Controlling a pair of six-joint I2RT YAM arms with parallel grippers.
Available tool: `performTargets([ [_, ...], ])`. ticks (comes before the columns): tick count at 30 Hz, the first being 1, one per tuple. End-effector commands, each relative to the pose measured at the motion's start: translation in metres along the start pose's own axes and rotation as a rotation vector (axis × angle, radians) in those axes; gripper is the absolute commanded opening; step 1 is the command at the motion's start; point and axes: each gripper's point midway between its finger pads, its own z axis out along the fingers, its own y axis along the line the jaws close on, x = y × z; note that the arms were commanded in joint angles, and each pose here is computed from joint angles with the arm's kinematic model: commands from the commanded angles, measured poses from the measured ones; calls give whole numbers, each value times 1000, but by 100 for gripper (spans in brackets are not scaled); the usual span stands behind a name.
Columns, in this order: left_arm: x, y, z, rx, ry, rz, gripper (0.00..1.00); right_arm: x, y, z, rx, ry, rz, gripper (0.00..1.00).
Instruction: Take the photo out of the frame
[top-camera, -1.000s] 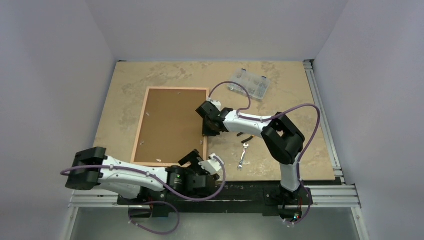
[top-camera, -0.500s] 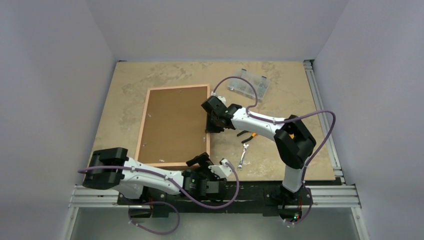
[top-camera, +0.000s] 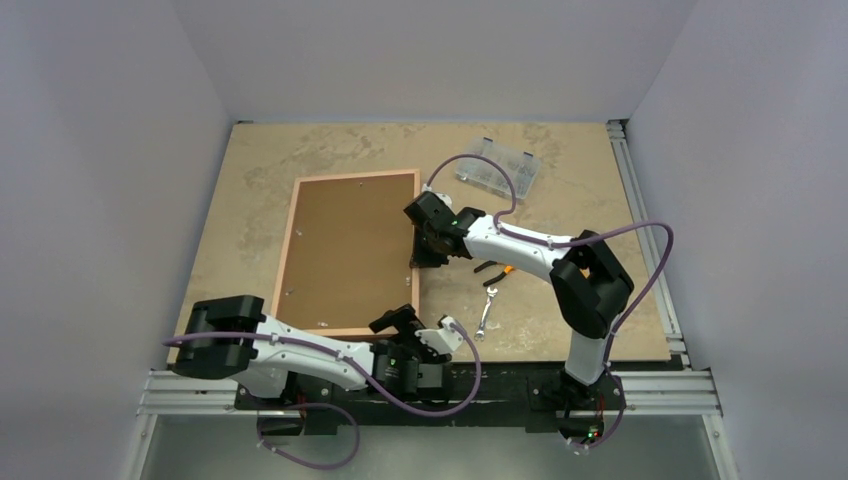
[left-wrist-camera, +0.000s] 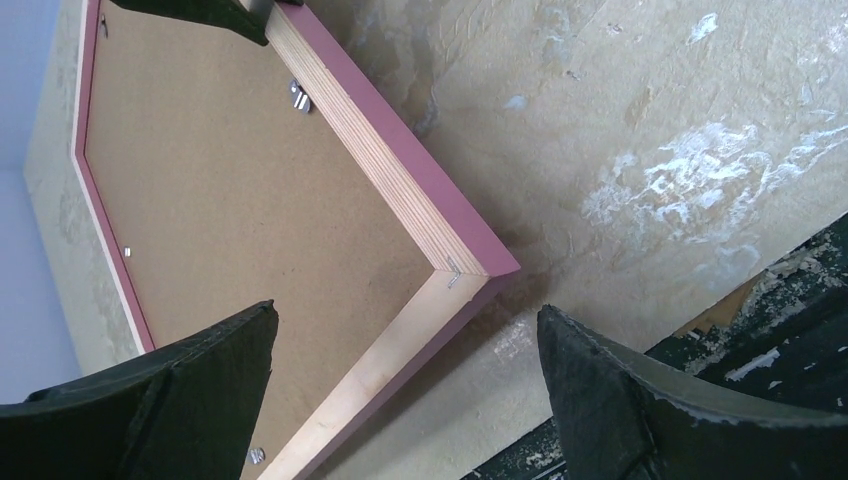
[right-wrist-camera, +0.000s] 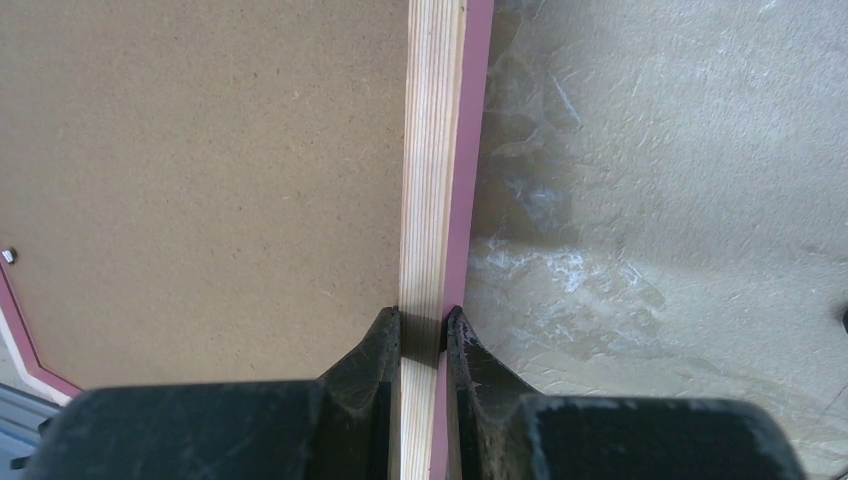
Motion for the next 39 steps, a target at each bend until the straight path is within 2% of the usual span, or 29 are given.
performTargets([
  [1, -12, -1, -5, 19, -26, -27, 97, -24, 42, -33, -177, -64, 40, 0],
  [11, -6, 6, 6, -110, 22, -24, 97, -26, 46, -43, -196, -62, 47, 0],
  [16, -3, 3, 8, -115, 39, -50, 96, -27, 46, -48, -199, -66, 50, 0],
  [20, 3, 22, 16, -209, 68, -59, 94, -25, 45, -51, -204, -63, 51, 0],
  [24, -2, 30, 23, -241, 62, -51, 80, -23, 45, -53, -212, -60, 52, 0],
  [27, -5, 32, 26, -225, 49, -44, 65, -22, 45, -53, -213, -60, 52, 0],
  [33, -9, 38, 22, -211, 18, -91, 47, -24, 49, -53, -240, -71, 41, 0],
  [37, -7, 41, 18, -188, 6, -139, 29, -28, 51, -54, -265, -87, -22, 0],
  [39, -5, 44, 16, -182, -4, -169, 26, -34, 50, -57, -274, -92, -50, 9],
])
